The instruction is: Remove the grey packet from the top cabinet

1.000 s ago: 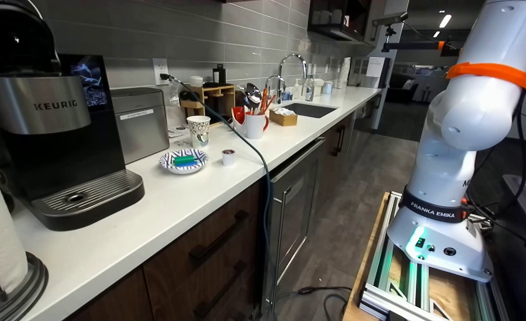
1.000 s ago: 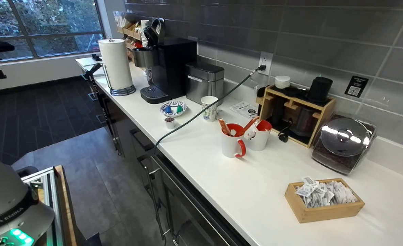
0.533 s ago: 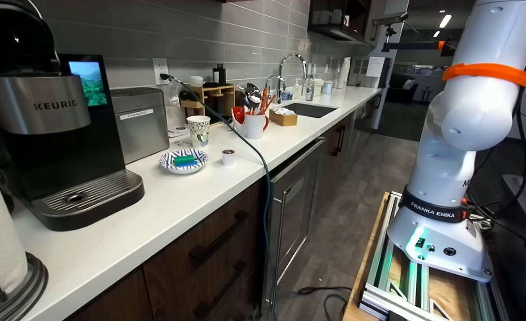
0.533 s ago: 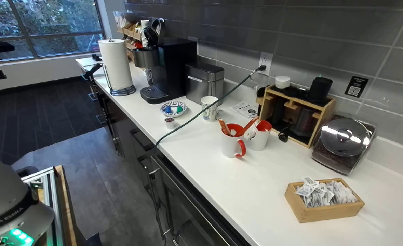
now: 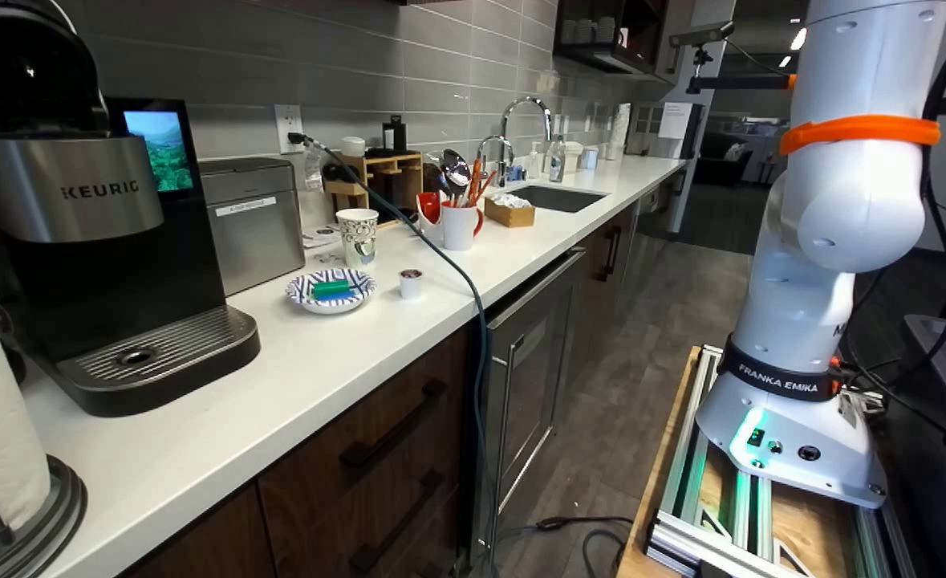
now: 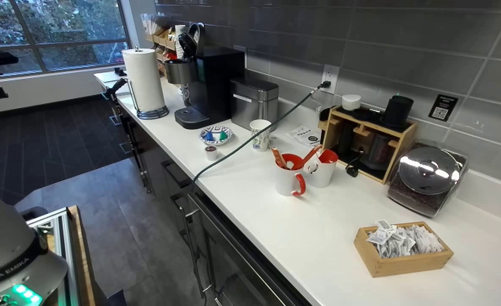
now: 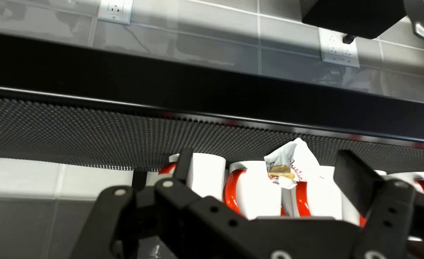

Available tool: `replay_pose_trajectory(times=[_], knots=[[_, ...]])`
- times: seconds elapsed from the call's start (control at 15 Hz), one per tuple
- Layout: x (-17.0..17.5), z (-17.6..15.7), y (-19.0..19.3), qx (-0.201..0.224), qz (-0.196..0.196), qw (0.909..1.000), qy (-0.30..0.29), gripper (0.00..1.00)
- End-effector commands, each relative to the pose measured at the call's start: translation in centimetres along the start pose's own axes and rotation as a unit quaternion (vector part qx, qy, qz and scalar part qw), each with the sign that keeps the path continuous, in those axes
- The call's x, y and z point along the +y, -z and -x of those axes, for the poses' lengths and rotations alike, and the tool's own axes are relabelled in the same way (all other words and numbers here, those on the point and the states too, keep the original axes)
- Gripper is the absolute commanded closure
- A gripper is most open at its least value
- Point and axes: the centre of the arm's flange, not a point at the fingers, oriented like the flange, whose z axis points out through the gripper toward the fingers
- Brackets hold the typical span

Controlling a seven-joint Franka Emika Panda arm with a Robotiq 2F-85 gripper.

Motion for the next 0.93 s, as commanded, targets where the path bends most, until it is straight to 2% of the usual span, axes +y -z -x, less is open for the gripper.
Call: replay_pose_trajectory(times=[0.0, 0.2, 0.4, 0.53, 0.6, 0.8, 0.87], knots=[[-1.5, -7.8, -1.0, 0.019, 0.032, 0.9991, 0.023, 0.00], [-3.1, -9.3, -2.0, 0.039, 0.020, 0.9981, 0.043, 0.00], [-4.7, -10.2, -3.1, 0.068, -0.013, 0.9970, 0.033, 0.00], [-5.5, -10.6, -3.5, 0.067, -0.053, 0.9951, 0.051, 0.00], [-5.2, -3.4, -2.9, 0.061, -0.021, 0.9971, 0.041, 0.00], [-5.8, -3.6, -3.5, 0.070, -0.040, 0.9957, 0.046, 0.00], [-6.1, -3.6, -3.6, 0.071, -0.035, 0.9968, 0.011, 0.00]])
